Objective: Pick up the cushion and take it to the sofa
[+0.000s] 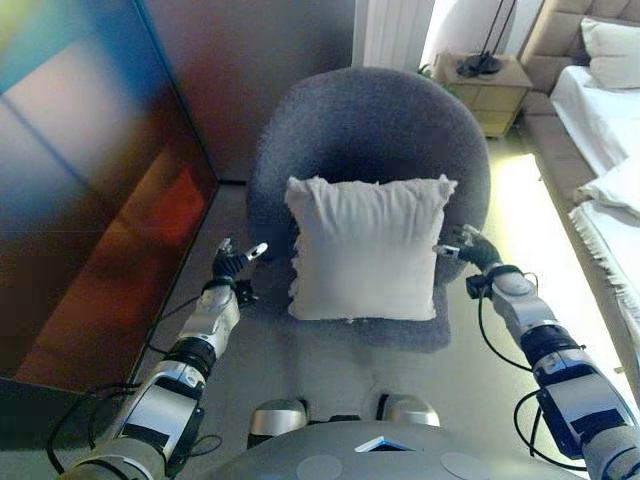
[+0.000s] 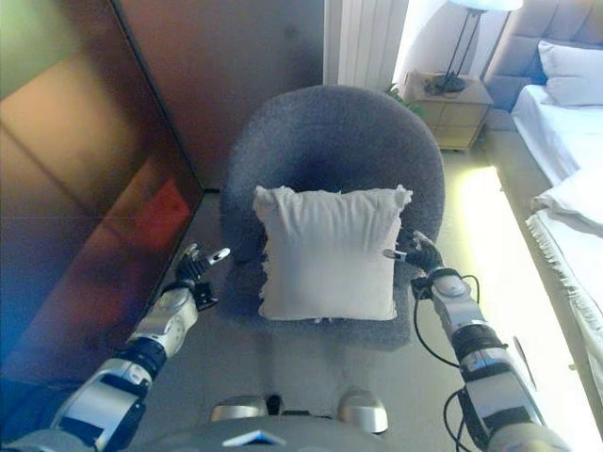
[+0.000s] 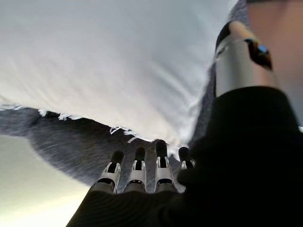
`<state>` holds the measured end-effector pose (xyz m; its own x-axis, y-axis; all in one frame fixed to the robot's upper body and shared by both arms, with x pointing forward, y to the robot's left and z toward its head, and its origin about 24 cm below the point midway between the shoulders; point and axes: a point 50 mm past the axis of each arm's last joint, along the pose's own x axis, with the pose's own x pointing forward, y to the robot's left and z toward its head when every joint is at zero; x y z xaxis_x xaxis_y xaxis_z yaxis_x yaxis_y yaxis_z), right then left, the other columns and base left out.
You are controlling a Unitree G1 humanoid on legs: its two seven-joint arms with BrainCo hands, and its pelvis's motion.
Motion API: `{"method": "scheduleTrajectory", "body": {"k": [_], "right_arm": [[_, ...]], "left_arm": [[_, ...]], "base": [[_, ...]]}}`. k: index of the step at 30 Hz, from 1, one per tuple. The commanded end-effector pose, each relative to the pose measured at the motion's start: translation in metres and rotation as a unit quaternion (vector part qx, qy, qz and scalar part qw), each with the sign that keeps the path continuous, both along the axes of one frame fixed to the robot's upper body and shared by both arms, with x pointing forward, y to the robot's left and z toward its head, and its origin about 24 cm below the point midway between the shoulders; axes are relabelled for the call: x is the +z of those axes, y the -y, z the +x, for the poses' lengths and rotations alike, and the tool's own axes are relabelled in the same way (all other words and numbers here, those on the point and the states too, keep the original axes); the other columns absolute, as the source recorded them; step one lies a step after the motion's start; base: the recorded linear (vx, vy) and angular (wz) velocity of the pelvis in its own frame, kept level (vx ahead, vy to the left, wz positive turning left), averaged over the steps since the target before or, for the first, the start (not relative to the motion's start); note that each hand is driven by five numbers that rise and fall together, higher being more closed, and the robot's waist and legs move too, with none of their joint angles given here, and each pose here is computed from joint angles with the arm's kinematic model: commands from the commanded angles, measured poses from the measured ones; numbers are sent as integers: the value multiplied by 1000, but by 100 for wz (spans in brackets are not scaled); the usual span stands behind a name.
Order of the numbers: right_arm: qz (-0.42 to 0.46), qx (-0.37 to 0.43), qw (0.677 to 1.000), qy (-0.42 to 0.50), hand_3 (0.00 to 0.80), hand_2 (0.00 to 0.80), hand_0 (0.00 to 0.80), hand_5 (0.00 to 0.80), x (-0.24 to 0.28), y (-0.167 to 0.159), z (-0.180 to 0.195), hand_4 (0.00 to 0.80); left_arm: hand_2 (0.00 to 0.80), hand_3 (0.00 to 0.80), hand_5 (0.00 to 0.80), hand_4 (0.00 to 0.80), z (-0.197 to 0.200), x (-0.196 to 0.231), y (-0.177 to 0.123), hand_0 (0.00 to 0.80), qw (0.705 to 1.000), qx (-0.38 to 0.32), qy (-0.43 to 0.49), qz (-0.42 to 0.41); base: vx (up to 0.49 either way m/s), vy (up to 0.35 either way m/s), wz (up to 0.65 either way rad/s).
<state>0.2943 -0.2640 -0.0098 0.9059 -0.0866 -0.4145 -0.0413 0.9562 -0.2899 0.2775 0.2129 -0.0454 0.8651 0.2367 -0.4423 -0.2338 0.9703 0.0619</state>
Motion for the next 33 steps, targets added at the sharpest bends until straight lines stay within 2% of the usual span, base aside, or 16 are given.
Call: {"method": "scheduleTrajectory", "body": {"k": [1, 7, 12, 17, 22, 25, 27, 29, 33], "right_arm": [[-2, 18, 993, 114, 0, 0, 0, 0, 53, 5, 31, 0], [9, 15, 982, 189, 0, 0, 0, 0, 78, 10, 19, 0], [9, -12, 964, 264, 0, 0, 0, 0, 112, 36, -22, 0], [-14, -47, 953, 298, 0, 0, 0, 0, 117, 57, -60, 0], [-17, -67, 962, 266, 0, 0, 0, 0, 90, 56, -91, 0], [10, -105, 973, 203, 0, 0, 0, 0, 59, 59, -112, 0], [15, -148, 979, 136, 0, 0, 0, 0, 28, 60, -126, 0], [55, -184, 979, 73, 0, 0, 0, 0, -1, 55, -138, 0], [74, -239, 967, -55, 0, 0, 0, 0, -55, 44, -171, 0]], "left_arm": [[0, 0, 0, 0, 30, 39, 25, 0, 992, -51, 117, -19], [0, 0, 0, 0, 16, 58, 5, 0, 978, -23, 205, -2], [0, 0, 0, 0, -17, 95, -37, 0, 959, 11, 278, 50], [0, 0, 0, 0, -58, 105, -69, 0, 951, 35, 293, 90], [0, 0, 0, 0, -98, 75, -76, 0, 968, 43, 224, 109], [0, 0, 0, 0, -132, 38, -87, 0, 984, 86, 129, 87], [0, 0, 0, 0, -157, 7, -85, 0, 992, 86, 46, 78], [0, 0, 0, 0, -182, -20, -84, 0, 992, 94, -27, 78], [0, 0, 0, 0, -226, -60, -80, 0, 975, 153, -150, 65]], "base": [[-84, 38, 1], [-112, 23, 1], [-191, -48, 4], [-122, -44, 0], [-73, -16, 1], [-89, -22, 1], [-114, -49, 0], [-115, -55, -2], [-69, -53, -1]]}}
